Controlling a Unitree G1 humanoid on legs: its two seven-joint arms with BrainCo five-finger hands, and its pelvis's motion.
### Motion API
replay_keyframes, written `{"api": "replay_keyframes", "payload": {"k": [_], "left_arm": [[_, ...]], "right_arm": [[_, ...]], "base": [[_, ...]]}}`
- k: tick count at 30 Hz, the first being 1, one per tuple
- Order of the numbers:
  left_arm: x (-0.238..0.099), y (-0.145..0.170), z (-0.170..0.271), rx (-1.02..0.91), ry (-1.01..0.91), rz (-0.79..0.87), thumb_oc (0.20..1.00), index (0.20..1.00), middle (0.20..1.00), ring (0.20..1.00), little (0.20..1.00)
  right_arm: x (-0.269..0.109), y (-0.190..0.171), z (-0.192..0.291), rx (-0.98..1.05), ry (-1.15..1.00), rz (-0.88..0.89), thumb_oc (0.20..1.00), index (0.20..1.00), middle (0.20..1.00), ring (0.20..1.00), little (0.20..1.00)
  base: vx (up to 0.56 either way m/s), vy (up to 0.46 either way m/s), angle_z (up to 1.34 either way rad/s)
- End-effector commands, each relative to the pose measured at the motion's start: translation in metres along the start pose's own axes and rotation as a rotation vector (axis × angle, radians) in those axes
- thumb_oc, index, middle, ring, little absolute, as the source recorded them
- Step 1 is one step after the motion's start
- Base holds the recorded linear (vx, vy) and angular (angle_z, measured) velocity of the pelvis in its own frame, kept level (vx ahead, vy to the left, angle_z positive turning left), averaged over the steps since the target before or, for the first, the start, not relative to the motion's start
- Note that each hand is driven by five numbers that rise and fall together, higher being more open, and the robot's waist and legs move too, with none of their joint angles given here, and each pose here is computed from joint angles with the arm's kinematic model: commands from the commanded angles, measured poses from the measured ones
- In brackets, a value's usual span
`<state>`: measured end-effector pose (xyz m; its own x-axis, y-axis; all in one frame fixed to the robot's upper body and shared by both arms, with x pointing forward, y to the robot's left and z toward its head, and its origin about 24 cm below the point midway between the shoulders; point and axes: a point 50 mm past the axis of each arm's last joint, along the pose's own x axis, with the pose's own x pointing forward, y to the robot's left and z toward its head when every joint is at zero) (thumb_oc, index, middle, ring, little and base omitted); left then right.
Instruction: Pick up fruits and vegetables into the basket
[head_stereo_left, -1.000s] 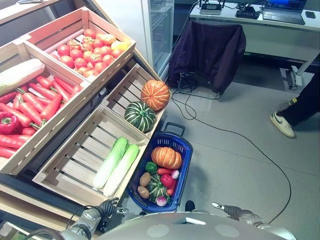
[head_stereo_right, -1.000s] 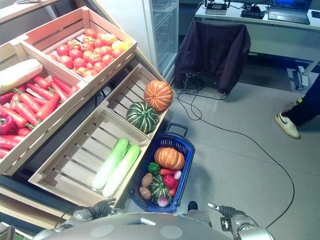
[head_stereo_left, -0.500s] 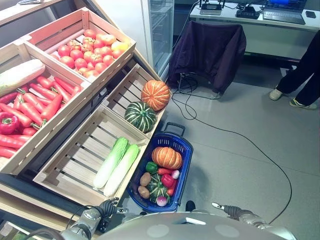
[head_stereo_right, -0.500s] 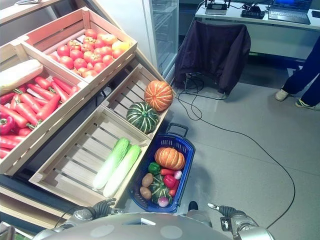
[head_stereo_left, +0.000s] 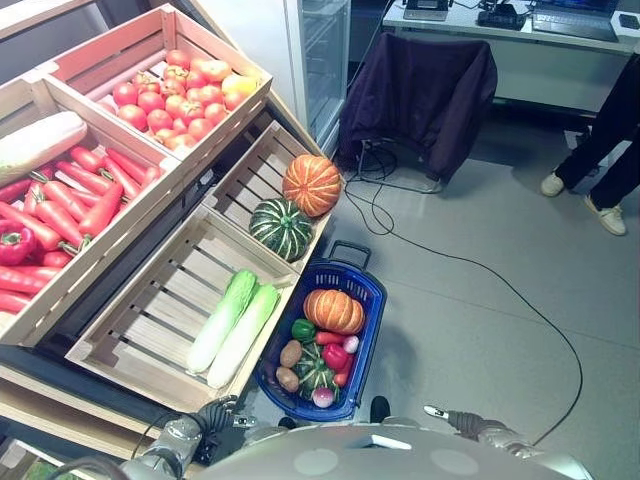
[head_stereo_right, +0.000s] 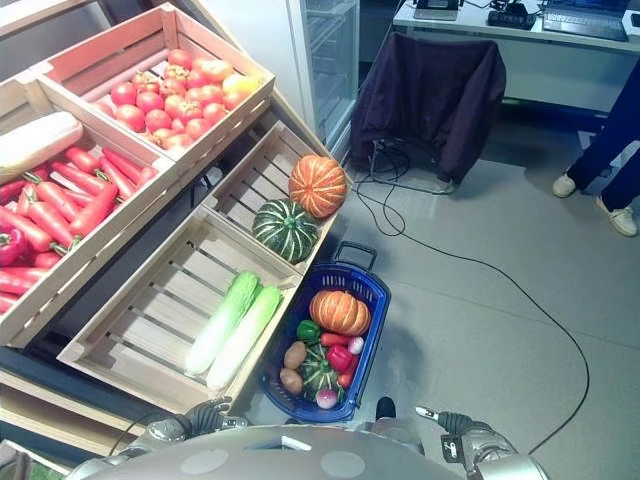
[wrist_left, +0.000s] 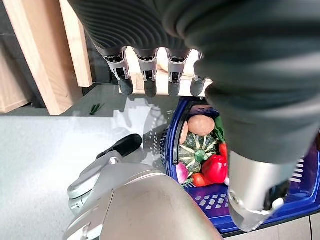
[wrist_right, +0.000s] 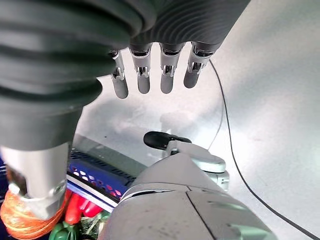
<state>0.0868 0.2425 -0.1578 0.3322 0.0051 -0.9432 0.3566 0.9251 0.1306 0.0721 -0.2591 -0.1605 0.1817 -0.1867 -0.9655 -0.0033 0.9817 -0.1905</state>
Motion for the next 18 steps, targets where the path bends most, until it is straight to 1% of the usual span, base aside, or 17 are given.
{"api": "replay_keyframes", "payload": {"k": [1,8,14,18], "left_arm": [[0.005,0.005,0.026,-0.046,-0.062,0.038,1.0,1.0,1.0,1.0,1.0],[0.006,0.014,0.059,-0.088,-0.175,0.076,1.0,1.0,1.0,1.0,1.0],[0.002,0.025,0.094,-0.133,-0.338,0.098,1.0,1.0,1.0,1.0,1.0],[-0.005,0.037,0.124,-0.165,-0.471,0.124,1.0,1.0,1.0,1.0,1.0]], "right_arm": [[-0.001,-0.008,0.033,0.004,-0.051,-0.026,1.0,1.0,1.0,1.0,1.0],[-0.004,-0.006,0.064,0.024,-0.136,-0.05,1.0,1.0,1.0,1.0,1.0],[-0.009,-0.014,0.089,0.05,-0.213,-0.073,1.0,1.0,1.0,1.0,1.0],[-0.015,-0.016,0.115,0.055,-0.286,-0.065,1.0,1.0,1.0,1.0,1.0]], "base": [[-0.16,-0.01,0.02],[-0.14,-0.009,0.06],[-0.09,0.001,0.1],[-0.07,0.006,0.03]]}}
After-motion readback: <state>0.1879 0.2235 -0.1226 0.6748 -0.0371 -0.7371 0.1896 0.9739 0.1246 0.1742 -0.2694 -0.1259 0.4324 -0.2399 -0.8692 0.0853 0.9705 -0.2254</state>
